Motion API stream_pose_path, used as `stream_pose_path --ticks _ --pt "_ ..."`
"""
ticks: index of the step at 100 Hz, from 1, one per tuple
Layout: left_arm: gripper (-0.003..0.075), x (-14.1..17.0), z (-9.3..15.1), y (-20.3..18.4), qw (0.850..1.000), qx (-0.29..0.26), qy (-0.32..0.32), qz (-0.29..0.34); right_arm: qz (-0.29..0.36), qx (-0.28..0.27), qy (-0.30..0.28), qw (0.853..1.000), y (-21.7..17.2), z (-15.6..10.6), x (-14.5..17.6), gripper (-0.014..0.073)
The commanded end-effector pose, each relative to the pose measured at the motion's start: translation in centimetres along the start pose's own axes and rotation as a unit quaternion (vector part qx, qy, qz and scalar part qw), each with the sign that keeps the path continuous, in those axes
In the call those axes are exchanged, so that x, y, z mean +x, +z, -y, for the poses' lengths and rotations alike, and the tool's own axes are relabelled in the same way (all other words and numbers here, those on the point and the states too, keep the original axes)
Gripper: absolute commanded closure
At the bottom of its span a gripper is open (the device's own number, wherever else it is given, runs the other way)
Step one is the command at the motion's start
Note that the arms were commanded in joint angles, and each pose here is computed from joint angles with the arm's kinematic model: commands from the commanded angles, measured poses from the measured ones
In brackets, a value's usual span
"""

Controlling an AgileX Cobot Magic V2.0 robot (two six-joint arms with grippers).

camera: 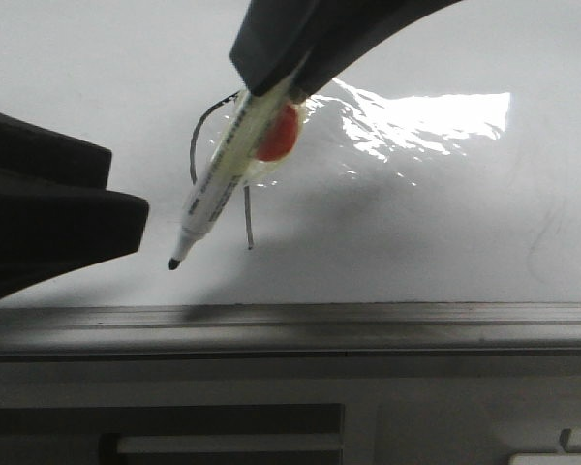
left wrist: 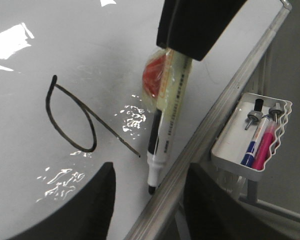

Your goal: Write number 9 on whiteboard

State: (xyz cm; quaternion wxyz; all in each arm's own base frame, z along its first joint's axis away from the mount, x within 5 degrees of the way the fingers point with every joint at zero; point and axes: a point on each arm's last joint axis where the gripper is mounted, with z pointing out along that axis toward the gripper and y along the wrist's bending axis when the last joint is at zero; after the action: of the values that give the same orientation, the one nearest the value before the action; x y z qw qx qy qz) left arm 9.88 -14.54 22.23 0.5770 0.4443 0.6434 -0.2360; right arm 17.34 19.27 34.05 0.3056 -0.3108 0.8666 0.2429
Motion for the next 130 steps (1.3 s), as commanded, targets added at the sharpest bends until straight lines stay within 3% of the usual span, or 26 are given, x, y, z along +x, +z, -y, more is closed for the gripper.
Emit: stream_pose_path --ticks 1,52,61,85,95,104,119,130 --pt "0.0416 -2.0 -0.2 0.6 0.997 -0.006 0.000 0.074 0.054 -0.015 0.002 0.998 -1.4 -0.9 -1.4 0.0655" --pt "0.0427 -1.2 0.2 1.7 0.998 0.007 0.010 0.056 0.053 -0.038 0.037 0.997 -1.4 -1.5 -1.3 0.0655" --pt "0.0486 -1.2 0.2 1.7 0.998 0.007 0.010 0.056 0.048 -0.039 0.038 0.997 -1.3 -1.5 -1.2 0.0655" --pt "0.0732 -1.2 0.2 1.7 0.998 0.007 0.010 0.056 0.046 -0.039 0.039 0.997 -1.3 -1.6 -1.2 0.0655" --pt "0.0741 -1.2 0.2 1.7 0.998 0.007 0.010 0.056 0.046 -0.039 0.039 0.997 -1.3 -1.6 -1.2 0.0649" --pt "0.0741 -1.2 0.2 1.7 0.998 0.007 0.010 0.056 0.047 -0.039 0.038 0.997 -1.3 -1.6 -1.2 0.0566" --pt "0.0741 -1.2 0.1 1.7 0.998 0.003 0.001 0.056 0.055 -0.036 0.035 0.997 -1.4 -1.5 -1.4 0.0297" --pt "0.0741 -1.0 -0.7 1.7 0.996 -0.036 -0.066 0.049 0.057 -0.036 0.035 0.997 -1.4 -1.5 -1.4 0.0221"
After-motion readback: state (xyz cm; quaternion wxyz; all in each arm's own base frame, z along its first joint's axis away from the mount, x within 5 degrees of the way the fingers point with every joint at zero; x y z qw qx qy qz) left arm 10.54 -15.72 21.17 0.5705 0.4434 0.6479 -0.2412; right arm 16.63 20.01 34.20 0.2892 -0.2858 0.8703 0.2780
